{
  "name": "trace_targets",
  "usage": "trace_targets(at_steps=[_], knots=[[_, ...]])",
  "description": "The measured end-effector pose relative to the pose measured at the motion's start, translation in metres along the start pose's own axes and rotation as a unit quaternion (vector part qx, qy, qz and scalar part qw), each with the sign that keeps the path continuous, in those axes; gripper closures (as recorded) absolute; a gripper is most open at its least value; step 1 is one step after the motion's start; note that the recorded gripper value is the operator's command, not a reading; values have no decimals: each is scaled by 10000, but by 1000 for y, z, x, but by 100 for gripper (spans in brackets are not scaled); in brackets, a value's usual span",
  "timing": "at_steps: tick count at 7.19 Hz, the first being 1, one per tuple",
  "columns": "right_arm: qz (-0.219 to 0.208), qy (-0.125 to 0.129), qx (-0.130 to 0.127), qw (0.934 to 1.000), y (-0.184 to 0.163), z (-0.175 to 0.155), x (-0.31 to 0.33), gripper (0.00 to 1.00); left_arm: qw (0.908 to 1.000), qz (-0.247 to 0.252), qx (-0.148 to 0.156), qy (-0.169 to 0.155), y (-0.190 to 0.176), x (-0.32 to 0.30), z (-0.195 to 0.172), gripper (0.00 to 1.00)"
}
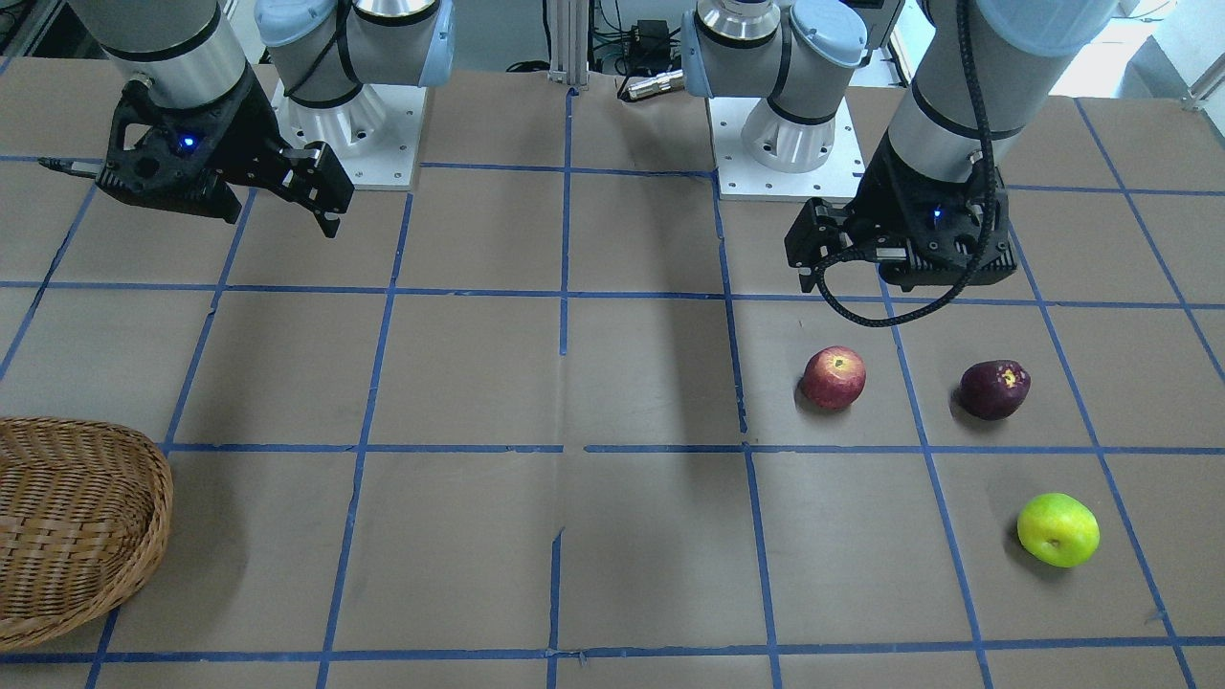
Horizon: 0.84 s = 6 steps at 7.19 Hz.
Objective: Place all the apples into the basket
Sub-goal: 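Move the left gripper down toward the lighter red apple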
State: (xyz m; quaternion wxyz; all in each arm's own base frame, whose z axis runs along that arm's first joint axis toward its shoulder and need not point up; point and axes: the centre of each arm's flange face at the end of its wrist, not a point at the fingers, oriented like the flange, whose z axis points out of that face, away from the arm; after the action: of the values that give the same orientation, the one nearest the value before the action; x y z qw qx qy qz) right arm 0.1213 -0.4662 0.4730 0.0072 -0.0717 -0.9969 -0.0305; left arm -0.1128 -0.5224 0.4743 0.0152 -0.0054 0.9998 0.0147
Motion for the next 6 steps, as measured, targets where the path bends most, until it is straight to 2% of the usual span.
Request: trace_targets(at_steps=[6], knots=[[-14, 28, 96, 9999, 0, -8, 1, 0, 10000, 5, -89, -3, 0, -2, 9, 0]])
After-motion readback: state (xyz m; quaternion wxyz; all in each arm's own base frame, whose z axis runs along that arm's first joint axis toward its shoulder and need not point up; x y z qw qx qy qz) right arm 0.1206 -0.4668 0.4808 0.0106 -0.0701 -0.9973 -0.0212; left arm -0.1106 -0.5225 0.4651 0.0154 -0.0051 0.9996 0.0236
